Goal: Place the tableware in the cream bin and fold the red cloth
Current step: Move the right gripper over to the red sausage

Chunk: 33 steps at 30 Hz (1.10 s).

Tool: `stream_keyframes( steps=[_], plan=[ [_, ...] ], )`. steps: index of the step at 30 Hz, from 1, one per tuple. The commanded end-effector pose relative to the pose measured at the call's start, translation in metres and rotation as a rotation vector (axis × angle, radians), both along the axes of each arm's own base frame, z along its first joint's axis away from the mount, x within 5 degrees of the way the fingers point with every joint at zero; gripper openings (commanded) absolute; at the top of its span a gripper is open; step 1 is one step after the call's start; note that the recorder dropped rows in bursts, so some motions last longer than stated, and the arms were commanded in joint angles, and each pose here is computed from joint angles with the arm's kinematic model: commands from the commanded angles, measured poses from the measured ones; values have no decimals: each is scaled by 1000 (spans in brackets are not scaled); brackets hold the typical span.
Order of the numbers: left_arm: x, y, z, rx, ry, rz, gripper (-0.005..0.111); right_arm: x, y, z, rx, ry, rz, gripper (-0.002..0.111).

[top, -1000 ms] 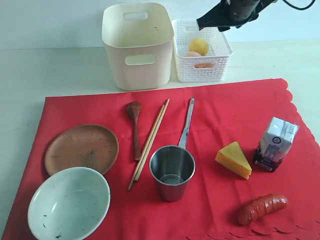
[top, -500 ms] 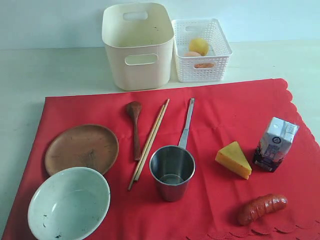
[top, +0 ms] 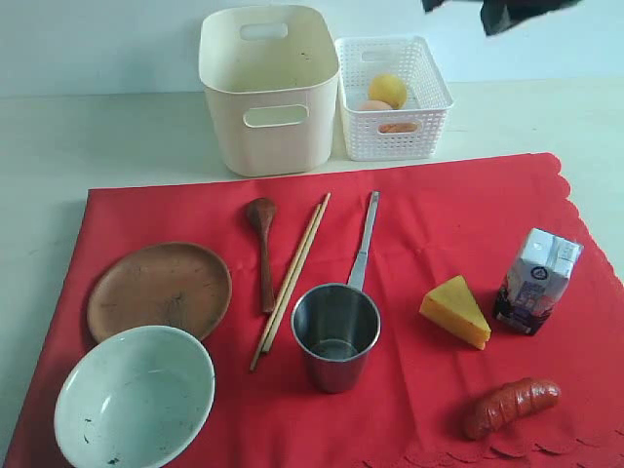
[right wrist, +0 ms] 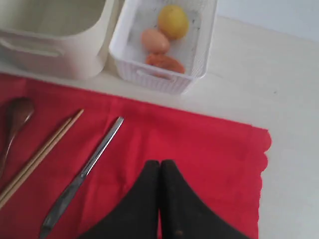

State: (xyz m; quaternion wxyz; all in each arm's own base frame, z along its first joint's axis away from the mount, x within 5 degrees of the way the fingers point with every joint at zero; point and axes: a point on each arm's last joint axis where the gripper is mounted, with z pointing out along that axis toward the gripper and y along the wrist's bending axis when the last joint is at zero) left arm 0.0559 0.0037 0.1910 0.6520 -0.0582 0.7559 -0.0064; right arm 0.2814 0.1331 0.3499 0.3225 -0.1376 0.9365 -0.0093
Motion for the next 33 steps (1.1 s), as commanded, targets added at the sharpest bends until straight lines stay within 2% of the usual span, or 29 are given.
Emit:
stream_keyframes(
  steps=[1, 5, 12, 16, 24, 30, 33],
  plan=[
    [0, 0, 2, -4, -21, 0, 1, -34, 8, -28, 1, 42, 77, 0],
    [0, 0, 2, -4, -21, 0, 1, -60, 8, -60, -24, 107, 131, 0],
    [0, 0, 2, -4, -21, 0, 1, -90, -6, -107, -46, 231, 122, 0],
    [0, 0, 2, -4, -21, 0, 1, -100, -11, -116, -45, 285, 123, 0],
    [0, 0, 2, -4, -21, 0, 1, -129, -18, -139, -93, 483, 290, 0],
    [0, 0, 2, -4, -21, 0, 1, -130, -20, -152, -88, 426, 311, 0],
    [0, 0, 2, -4, -21, 0, 1, -130, -21, -153, -95, 428, 314, 7]
  ],
)
